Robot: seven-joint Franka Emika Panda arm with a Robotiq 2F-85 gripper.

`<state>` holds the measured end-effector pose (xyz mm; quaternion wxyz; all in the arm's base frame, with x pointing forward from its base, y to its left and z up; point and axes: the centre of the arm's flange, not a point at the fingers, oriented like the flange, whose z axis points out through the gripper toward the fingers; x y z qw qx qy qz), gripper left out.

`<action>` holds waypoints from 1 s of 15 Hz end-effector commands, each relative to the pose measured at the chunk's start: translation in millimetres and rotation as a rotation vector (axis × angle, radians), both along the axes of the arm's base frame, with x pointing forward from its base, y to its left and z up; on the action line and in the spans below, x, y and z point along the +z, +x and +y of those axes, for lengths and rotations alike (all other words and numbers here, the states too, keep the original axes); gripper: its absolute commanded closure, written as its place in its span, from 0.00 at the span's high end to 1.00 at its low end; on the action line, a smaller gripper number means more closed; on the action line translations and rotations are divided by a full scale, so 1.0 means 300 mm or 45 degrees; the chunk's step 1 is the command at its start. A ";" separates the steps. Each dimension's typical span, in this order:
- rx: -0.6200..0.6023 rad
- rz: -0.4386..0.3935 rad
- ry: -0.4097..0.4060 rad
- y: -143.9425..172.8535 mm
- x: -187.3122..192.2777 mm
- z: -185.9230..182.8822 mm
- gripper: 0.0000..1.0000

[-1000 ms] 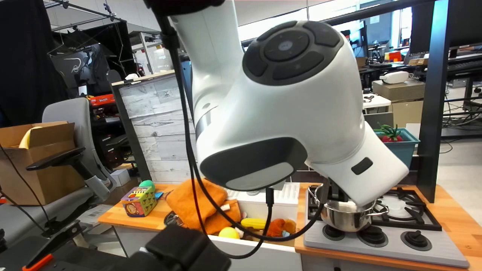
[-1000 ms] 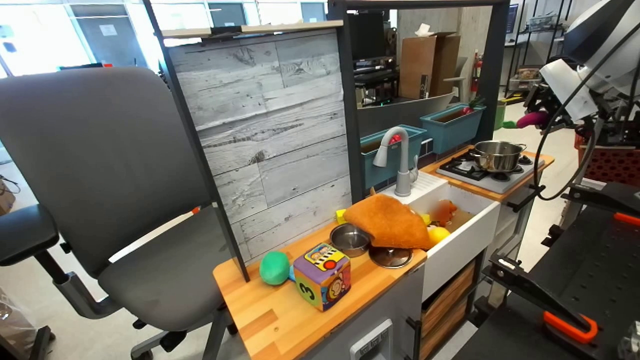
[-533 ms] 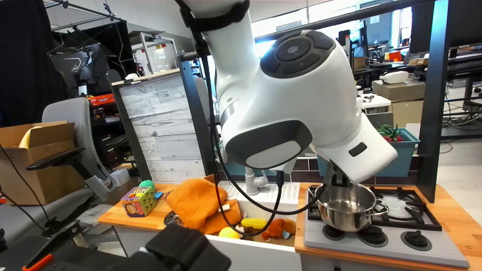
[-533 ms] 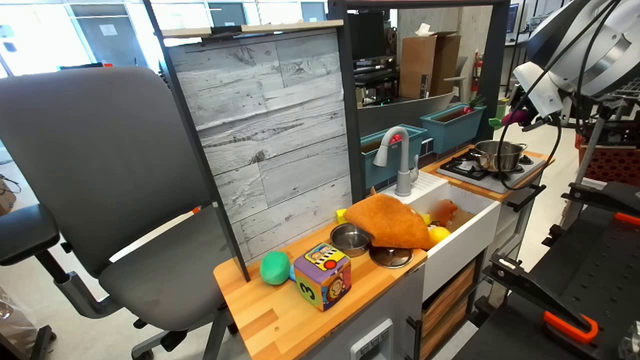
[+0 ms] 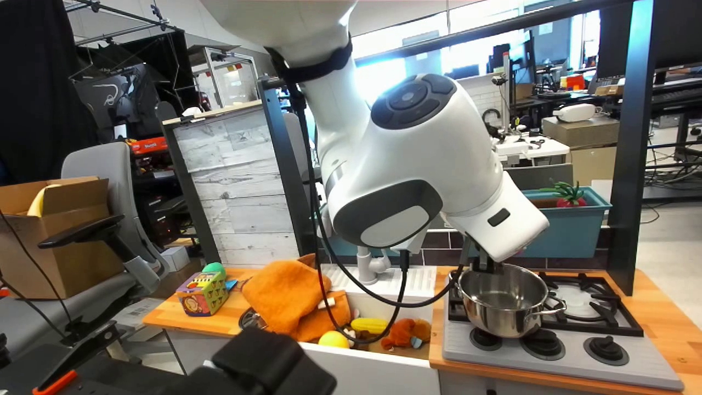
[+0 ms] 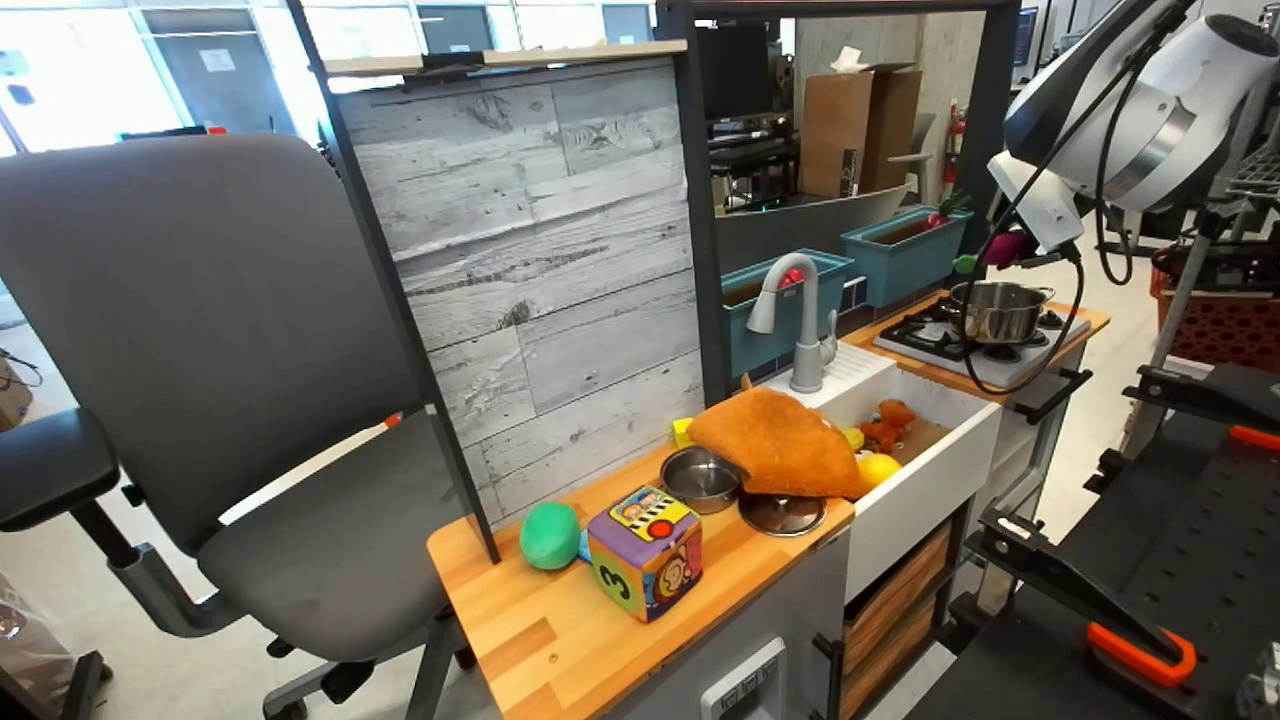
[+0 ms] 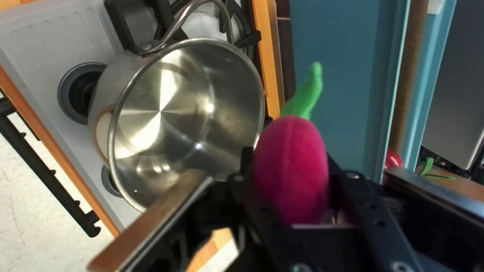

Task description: Move the pee plush toy and pick up the cloth and drop it on the counter, then pick up the pink plush toy from the sink and put it in the pot

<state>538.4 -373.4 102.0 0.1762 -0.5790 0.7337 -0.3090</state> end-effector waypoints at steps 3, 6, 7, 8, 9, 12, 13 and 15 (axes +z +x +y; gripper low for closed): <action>-0.029 -0.017 -0.029 0.021 -0.005 -0.006 0.87; -0.023 -0.024 -0.029 0.013 -0.004 -0.005 1.00; -0.012 -0.029 -0.026 0.010 -0.005 -0.005 1.00; -0.004 -0.031 -0.019 0.008 -0.005 -0.005 1.00; 0.009 -0.048 -0.007 0.006 -0.004 -0.003 1.00; 0.010 -0.012 -0.002 0.012 0.005 0.002 1.00; 0.011 -0.014 -0.002 0.012 0.006 0.002 1.00; 0.013 -0.014 -0.003 0.012 0.006 0.001 1.00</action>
